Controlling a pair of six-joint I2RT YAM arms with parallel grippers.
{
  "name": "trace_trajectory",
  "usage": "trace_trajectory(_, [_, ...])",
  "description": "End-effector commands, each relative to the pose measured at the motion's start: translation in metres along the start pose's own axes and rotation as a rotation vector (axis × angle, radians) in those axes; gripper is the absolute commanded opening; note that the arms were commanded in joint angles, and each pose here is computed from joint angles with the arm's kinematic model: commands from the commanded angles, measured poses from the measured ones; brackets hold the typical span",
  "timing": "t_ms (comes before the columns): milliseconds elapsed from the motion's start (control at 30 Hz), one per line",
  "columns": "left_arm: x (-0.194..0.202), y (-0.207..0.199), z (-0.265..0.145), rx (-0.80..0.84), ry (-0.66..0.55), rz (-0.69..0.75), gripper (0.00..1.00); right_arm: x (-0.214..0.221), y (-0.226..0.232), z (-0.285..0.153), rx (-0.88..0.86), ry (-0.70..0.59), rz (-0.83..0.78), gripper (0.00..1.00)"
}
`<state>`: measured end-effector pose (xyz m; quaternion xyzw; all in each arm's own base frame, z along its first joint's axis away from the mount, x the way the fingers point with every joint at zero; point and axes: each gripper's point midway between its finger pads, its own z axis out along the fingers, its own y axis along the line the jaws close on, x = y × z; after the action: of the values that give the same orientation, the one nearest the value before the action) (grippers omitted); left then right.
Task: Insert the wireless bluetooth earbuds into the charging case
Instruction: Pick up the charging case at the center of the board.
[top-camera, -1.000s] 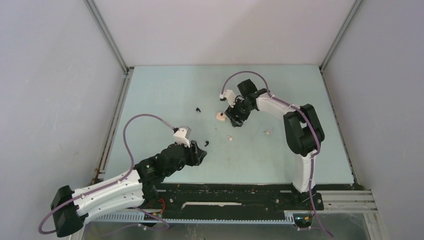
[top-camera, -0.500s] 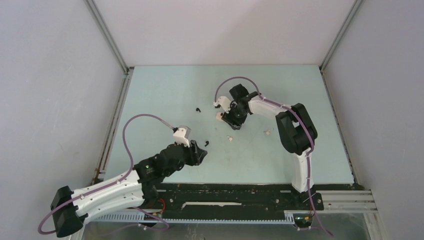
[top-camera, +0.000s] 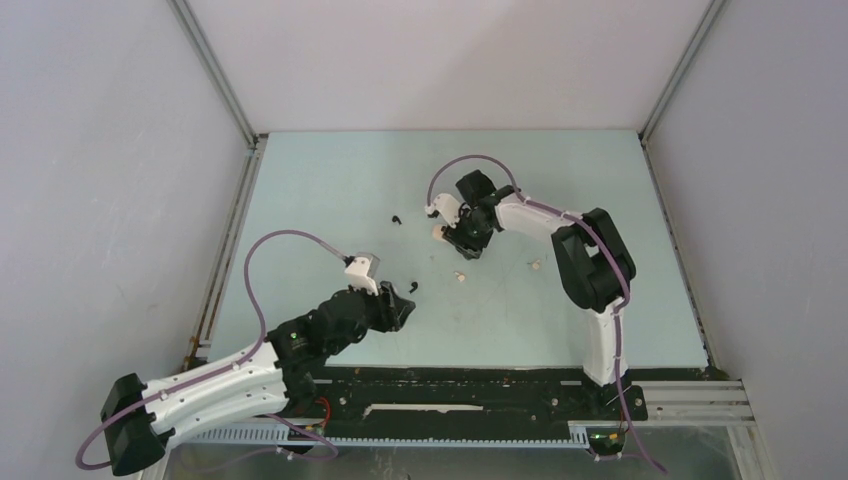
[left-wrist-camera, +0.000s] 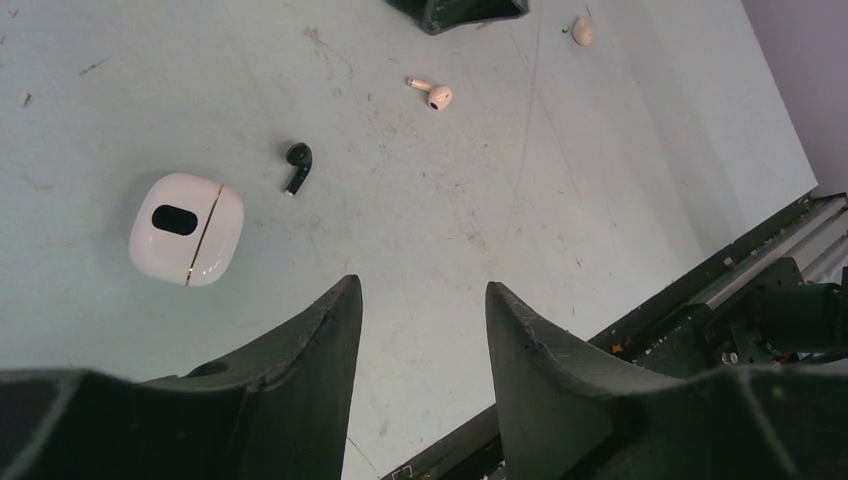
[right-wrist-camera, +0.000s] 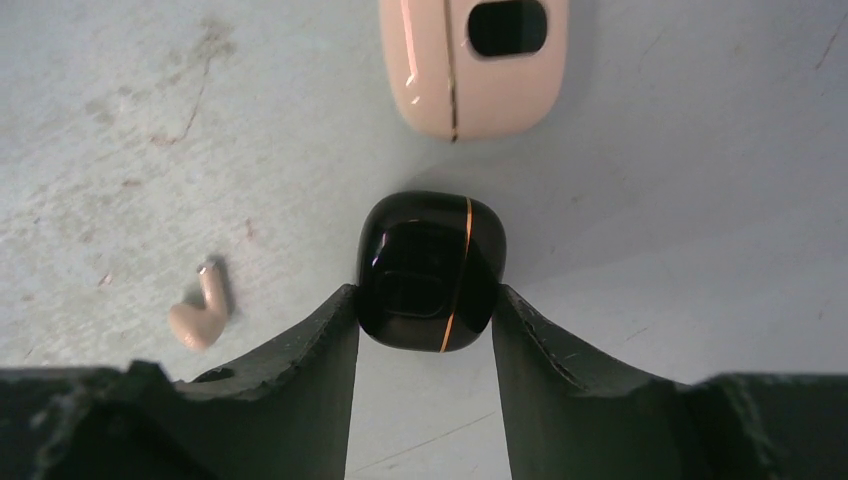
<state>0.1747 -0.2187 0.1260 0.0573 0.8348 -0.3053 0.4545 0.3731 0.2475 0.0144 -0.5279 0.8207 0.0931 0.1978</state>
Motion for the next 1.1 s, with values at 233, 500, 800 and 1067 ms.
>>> trace_trajectory(233, [-0.013,-0.020,0.011,0.056,-0.047,-0.019,0.57,-0.030,0.081,-0.126,-0.096,-0.311,-0.174,0.29])
trace_trajectory(500, [-0.022,-0.083,0.021,0.299,-0.010,-0.114,0.63,-0.027,0.127,-0.169,-0.136,-0.454,-0.327,0.29])
trace_trajectory(800, [-0.030,-0.112,0.022,0.417,-0.002,-0.201,0.64,-0.021,0.148,-0.176,-0.075,-0.462,-0.479,0.30])
trace_trajectory(1067, [-0.023,-0.134,0.030,0.513,0.083,-0.280,0.61,-0.019,0.162,-0.188,-0.092,-0.497,-0.520,0.31])
